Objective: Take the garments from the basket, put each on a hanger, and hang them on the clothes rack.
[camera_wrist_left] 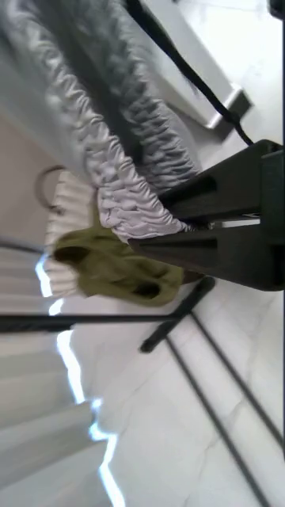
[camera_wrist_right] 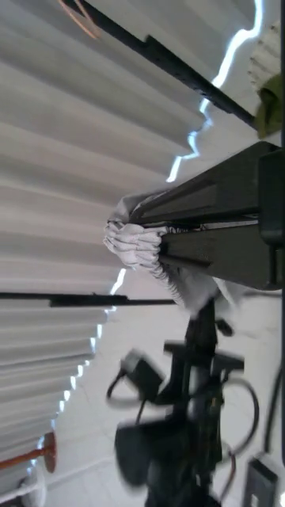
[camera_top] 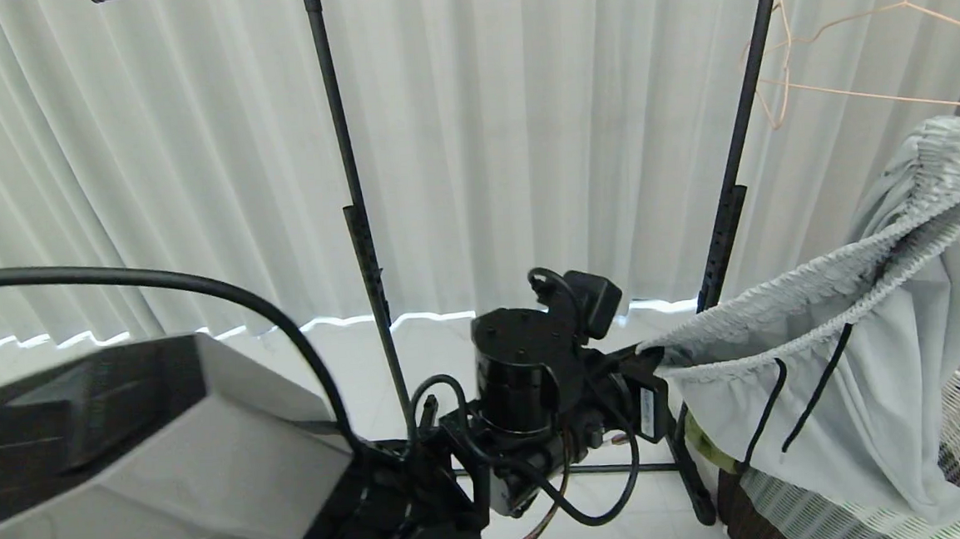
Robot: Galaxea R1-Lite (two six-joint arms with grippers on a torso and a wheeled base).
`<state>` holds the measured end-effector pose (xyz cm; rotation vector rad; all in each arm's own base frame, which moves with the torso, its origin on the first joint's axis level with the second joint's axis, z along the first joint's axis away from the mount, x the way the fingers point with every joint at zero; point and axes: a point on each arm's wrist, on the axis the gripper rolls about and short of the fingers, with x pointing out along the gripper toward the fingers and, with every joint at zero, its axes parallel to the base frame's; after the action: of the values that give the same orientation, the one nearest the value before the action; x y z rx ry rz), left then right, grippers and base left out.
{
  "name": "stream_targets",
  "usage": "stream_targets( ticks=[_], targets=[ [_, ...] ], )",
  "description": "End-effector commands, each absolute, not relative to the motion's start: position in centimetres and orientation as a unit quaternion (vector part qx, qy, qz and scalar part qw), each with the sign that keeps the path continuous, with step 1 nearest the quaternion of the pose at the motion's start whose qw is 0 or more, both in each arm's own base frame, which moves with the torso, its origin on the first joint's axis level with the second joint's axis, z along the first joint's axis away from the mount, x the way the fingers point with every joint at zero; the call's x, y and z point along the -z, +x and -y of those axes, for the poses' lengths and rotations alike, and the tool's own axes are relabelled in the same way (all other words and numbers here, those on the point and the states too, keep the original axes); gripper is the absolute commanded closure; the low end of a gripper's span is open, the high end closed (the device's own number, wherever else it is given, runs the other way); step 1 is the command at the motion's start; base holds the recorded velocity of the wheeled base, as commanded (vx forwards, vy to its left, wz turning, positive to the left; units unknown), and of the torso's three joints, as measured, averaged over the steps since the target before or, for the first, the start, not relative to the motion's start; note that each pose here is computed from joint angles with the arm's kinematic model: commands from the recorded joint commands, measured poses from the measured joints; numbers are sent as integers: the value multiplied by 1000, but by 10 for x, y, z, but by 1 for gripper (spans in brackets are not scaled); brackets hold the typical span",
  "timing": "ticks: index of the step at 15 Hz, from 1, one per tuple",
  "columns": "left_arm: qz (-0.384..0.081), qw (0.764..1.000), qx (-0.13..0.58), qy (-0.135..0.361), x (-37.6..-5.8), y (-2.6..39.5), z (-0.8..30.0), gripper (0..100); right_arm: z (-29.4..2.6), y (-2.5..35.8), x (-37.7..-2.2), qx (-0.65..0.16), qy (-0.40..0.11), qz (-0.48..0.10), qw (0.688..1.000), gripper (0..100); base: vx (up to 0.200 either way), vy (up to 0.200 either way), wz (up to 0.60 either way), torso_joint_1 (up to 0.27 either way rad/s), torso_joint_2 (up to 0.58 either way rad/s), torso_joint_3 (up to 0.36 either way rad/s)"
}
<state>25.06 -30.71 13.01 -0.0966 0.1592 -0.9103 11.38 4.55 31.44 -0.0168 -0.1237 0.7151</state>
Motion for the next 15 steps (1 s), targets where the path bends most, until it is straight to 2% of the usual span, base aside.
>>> stream_targets(
  ticks=[1, 5, 9, 10, 12, 15],
  targets=[
    [-8, 892, 445, -79, -202, 212, 259, 100, -51, 128, -315, -353, -5, 63, 934, 100, 0, 0, 0, 0, 0, 0],
    [46, 888, 446, -98, -266, 163, 198, 100, -62, 139, -329, -378, 21, 115, 918, 100, 0, 0, 0, 0, 0, 0],
    [14, 893, 441, -81, -299, 117, 142, 100, -80, 161, -342, -399, 24, 120, 909, 100, 0, 0, 0, 0, 0, 0],
    [11, 897, 434, -78, -303, 114, 134, 100, -84, 166, -343, -404, 24, 119, 907, 100, 0, 0, 0, 0, 0, 0],
    [30, 921, 387, -37, -308, 124, 119, 100, -100, 180, -348, -422, 25, 117, 899, 100, 0, 0, 0, 0, 0, 0],
    [55, 940, 336, -34, -324, 136, 105, 100, -121, 197, -361, -440, 28, 128, 888, 100, 0, 0, 0, 0, 0, 0]
  ],
)
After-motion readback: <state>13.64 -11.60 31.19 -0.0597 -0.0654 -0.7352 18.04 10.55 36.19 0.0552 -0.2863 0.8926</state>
